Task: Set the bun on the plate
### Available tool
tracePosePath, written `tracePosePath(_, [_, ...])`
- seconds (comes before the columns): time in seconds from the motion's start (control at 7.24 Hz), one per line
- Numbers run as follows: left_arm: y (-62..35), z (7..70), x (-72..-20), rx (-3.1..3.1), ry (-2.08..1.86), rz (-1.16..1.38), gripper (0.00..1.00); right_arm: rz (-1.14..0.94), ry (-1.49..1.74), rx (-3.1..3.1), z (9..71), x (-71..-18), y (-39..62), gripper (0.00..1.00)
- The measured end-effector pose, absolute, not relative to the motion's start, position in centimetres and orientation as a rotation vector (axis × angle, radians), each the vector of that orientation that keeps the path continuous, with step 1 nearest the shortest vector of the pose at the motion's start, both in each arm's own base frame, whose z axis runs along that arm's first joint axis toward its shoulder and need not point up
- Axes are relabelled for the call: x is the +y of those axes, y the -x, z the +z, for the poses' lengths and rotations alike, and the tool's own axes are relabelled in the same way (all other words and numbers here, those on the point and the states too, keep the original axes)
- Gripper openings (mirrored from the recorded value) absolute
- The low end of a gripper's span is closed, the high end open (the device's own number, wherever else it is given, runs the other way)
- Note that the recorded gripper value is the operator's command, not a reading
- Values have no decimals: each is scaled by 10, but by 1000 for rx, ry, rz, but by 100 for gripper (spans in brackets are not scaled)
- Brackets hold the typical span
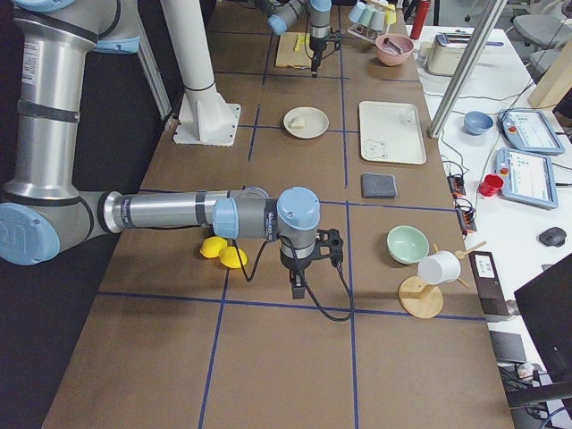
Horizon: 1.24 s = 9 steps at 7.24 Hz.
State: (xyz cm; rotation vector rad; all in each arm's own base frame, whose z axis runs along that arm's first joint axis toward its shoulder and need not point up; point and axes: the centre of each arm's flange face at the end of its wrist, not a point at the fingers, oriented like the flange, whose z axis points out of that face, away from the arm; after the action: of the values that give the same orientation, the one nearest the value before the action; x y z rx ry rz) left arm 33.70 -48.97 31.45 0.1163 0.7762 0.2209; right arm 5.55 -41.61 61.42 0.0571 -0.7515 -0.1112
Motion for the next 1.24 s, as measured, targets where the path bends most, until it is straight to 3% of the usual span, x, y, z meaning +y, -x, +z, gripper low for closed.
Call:
tracePosePath(0.55, [-40,524,-503,741,-125,297,100,-110,-51,-752,617,-416,-55,100])
tracePosePath(0.83, [21,602,-467,783,-50,212,100,-111,-52,-753,618,-416,-55,100])
tracePosePath(1.24, [47,646,-450,797,12,126,100,-112,-53,-754,617,-416,-55,100])
